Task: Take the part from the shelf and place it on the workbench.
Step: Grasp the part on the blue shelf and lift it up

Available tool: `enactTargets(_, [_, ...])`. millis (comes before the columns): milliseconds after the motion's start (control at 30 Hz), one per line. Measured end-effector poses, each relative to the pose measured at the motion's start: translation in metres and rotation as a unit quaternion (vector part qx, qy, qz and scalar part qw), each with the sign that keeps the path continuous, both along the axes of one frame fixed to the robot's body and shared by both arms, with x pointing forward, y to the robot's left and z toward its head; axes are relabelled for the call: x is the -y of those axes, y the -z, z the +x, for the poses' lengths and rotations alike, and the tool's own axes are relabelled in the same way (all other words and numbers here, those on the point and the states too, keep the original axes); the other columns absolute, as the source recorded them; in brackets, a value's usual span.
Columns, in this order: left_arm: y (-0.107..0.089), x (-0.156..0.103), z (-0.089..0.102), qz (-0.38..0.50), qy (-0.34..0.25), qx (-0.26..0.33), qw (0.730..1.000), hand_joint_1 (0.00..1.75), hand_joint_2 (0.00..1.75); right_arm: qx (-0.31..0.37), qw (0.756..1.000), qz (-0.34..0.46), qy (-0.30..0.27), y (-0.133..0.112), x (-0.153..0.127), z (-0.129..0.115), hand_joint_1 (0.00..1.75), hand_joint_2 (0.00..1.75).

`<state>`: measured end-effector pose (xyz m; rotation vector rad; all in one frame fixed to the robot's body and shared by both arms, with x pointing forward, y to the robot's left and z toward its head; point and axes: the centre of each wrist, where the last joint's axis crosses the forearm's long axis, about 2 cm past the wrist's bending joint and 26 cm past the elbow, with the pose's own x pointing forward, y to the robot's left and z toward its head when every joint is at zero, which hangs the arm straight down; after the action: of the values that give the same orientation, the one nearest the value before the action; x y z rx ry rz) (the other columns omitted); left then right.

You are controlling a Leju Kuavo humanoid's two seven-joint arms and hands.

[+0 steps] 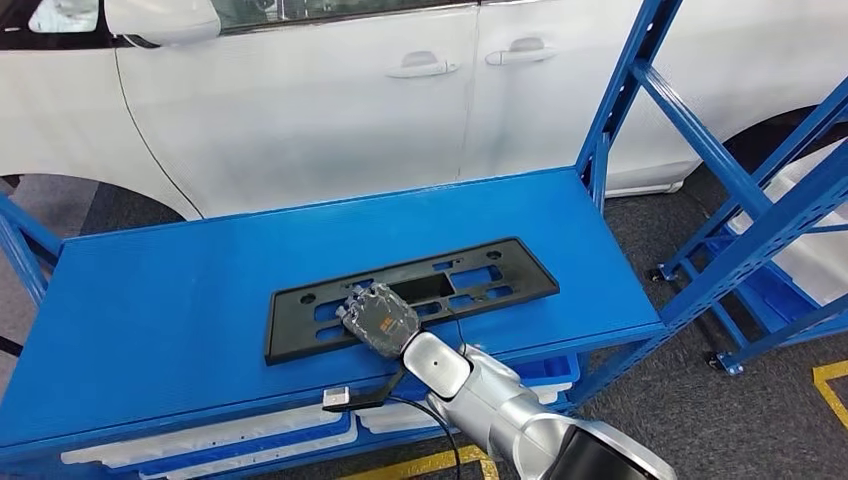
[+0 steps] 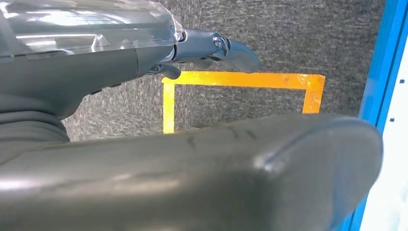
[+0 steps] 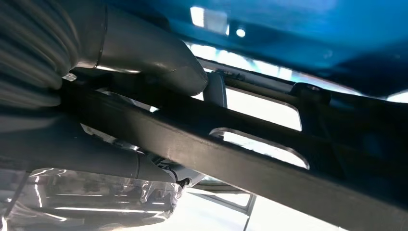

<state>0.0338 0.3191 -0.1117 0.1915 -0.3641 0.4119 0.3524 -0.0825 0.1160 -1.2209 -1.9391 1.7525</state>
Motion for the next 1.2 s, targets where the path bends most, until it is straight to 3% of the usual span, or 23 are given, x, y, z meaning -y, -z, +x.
enactTargets(667, [0.0, -0.002, 0.0, 0.0, 0.0, 0.007, 1.0, 0.0, 0.0, -0.009, 1.0, -0.004, 0.002, 0.002, 0.002, 0.001, 1.75, 1.75])
enactTargets(800, [0.0, -0.001, 0.0, 0.002, 0.003, 0.028, 1.0, 0.0, 1.75, -0.008, 1.0, -0.004, 0.0, 0.001, 0.002, 0.002, 1.75, 1.75])
enactTargets(1100, [0.0, -0.001, -0.002, 0.022, 0.02, 0.074, 0.997, 0.0, 1.75, -0.014, 1.0, 0.021, -0.018, -0.002, -0.002, -0.001, 1.75, 1.75])
enactTargets(1200, [0.0, -0.002, -0.002, 0.026, 0.021, 0.076, 0.997, 0.0, 1.75, -0.012, 0.995, 0.076, -0.061, -0.015, -0.006, -0.004, 1.75, 1.75])
